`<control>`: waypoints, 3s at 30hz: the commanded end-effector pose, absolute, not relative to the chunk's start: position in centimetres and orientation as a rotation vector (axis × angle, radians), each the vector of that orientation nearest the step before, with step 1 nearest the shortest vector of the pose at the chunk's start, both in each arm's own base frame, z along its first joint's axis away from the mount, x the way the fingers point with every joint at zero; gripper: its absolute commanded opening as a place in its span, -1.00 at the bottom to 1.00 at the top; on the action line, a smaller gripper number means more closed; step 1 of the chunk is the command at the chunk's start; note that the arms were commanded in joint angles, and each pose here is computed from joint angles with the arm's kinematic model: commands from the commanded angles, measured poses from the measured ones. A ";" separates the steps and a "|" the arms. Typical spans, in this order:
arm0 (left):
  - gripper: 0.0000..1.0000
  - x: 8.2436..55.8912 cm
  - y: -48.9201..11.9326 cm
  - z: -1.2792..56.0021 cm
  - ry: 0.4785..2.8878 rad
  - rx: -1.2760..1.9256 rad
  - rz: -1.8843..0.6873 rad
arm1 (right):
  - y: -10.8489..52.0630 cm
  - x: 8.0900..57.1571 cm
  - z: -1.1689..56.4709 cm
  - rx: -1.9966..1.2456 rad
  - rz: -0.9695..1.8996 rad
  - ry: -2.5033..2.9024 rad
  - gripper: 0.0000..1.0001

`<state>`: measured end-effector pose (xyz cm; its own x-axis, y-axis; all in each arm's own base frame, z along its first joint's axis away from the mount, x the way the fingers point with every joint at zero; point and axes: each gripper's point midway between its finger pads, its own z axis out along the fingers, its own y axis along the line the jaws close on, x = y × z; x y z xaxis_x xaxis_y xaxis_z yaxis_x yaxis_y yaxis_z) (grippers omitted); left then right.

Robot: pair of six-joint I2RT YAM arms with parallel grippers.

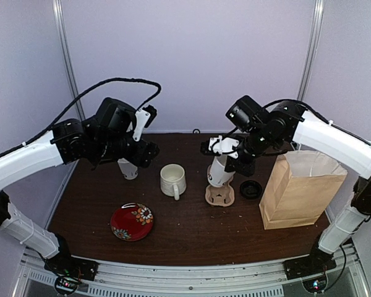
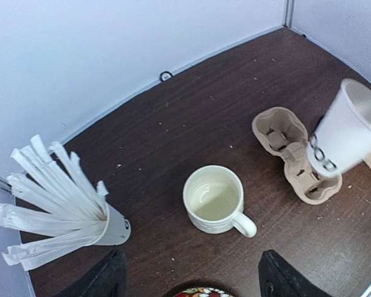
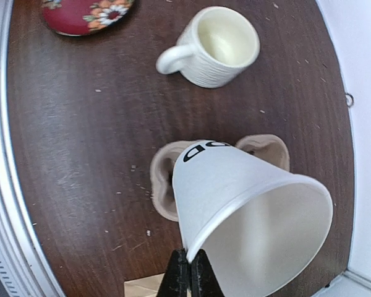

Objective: Pack the takeout coffee

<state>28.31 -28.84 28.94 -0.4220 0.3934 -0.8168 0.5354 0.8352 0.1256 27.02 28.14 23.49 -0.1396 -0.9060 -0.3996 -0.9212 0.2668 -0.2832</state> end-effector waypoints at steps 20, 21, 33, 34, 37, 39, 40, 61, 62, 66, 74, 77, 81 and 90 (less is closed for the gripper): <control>0.56 28.3 -25.0 32.1 2.019 0.535 -0.184 | 37.3 13.3 15.3 -2.254 -0.032 1.561 -1.00; 0.56 28.3 -25.0 32.0 2.019 0.538 -0.187 | 37.4 13.4 15.1 -2.254 -0.036 1.561 -1.00; 0.56 28.4 -25.3 30.9 2.035 0.551 -0.179 | 37.7 12.9 12.5 -2.298 -0.047 1.580 -1.00; 0.56 28.4 -25.3 30.9 2.036 0.552 -0.179 | 37.7 12.8 12.4 -2.302 -0.049 1.582 -1.00; 0.56 28.4 -25.4 30.5 2.043 0.557 -0.179 | 37.7 12.6 12.2 -2.312 -0.050 1.577 -0.99; 0.56 28.4 -25.4 30.2 2.047 0.559 -0.175 | 37.7 12.5 12.3 -2.321 -0.052 1.572 -0.89; 0.56 28.4 -25.4 30.2 2.048 0.560 -0.174 | 37.6 12.5 12.5 -2.329 -0.055 1.569 -0.78; 0.65 28.1 -26.7 29.6 2.054 0.635 -0.215 | 22.2 28.1 14.1 -1.676 -0.234 2.290 0.35; 0.66 28.2 -26.8 29.5 2.055 0.635 -0.217 | 21.2 28.8 13.3 -1.648 -0.265 2.337 0.41; 0.69 28.2 -27.2 29.4 2.059 0.644 -0.231 | 19.1 30.7 10.3 -1.580 -0.320 2.468 0.41; 0.82 27.9 -27.4 28.9 2.073 0.655 -0.255 | 18.8 32.1 6.9 -1.605 -0.360 2.548 0.14; 0.81 27.8 -27.5 28.6 2.077 0.656 -0.259 | 19.0 32.1 6.0 -1.628 -0.357 2.570 0.14; 0.81 27.9 -27.6 28.4 2.079 0.661 -0.258 | 19.1 32.0 4.9 -1.649 -0.351 2.598 0.08; 0.81 28.0 -27.8 28.1 2.077 0.679 -0.248 | 18.7 31.8 3.2 -1.670 -0.379 2.634 -0.28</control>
